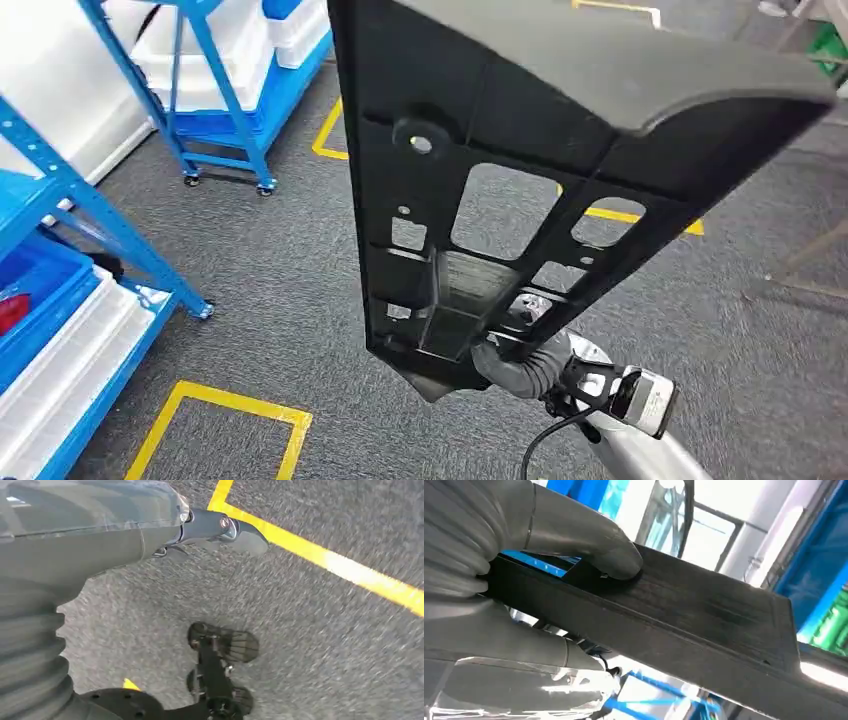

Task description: Take the parts from the cabinet and place them on the table.

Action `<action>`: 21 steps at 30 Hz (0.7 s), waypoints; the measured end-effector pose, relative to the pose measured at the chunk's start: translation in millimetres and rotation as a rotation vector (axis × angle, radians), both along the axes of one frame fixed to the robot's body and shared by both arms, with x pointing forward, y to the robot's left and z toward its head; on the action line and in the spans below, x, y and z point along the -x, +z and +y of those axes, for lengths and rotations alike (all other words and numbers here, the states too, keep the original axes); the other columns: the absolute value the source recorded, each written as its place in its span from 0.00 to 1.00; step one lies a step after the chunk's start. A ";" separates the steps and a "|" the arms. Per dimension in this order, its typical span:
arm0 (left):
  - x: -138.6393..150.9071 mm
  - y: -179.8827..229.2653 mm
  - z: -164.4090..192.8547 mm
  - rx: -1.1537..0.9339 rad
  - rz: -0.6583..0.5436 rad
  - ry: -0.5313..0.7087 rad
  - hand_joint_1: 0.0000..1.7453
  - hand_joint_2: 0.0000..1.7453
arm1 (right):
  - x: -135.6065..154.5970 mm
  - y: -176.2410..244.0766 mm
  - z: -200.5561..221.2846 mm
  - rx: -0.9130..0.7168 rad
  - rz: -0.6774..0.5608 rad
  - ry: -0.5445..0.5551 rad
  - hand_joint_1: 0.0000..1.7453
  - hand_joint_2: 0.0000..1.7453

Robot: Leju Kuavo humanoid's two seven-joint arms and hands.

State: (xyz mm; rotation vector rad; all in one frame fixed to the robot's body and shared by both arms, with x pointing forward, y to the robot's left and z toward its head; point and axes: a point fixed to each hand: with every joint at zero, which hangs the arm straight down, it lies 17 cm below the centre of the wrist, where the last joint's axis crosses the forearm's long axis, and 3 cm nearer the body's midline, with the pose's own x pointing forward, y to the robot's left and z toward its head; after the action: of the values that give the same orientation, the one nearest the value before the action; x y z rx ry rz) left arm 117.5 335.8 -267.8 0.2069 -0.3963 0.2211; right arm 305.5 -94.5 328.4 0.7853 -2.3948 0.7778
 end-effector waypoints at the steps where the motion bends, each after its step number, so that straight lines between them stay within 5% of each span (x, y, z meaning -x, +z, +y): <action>1: 0.4 -0.4 -0.7 0.000 0.006 0.001 0.00 1.00 | 0.7 1.4 -1.4 -0.006 -0.002 -0.003 1.00 1.00; 21: 3.2 -1.1 -0.1 0.004 0.013 0.092 0.00 1.00 | 0.6 16.7 -24.8 -0.034 -0.040 -0.060 1.00 1.00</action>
State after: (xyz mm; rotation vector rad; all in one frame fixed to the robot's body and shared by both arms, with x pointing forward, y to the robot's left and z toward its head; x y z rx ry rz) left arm 114.3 335.7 -268.9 0.2228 -0.3733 0.3108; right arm 304.9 -119.3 345.1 0.7143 -2.4615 0.7378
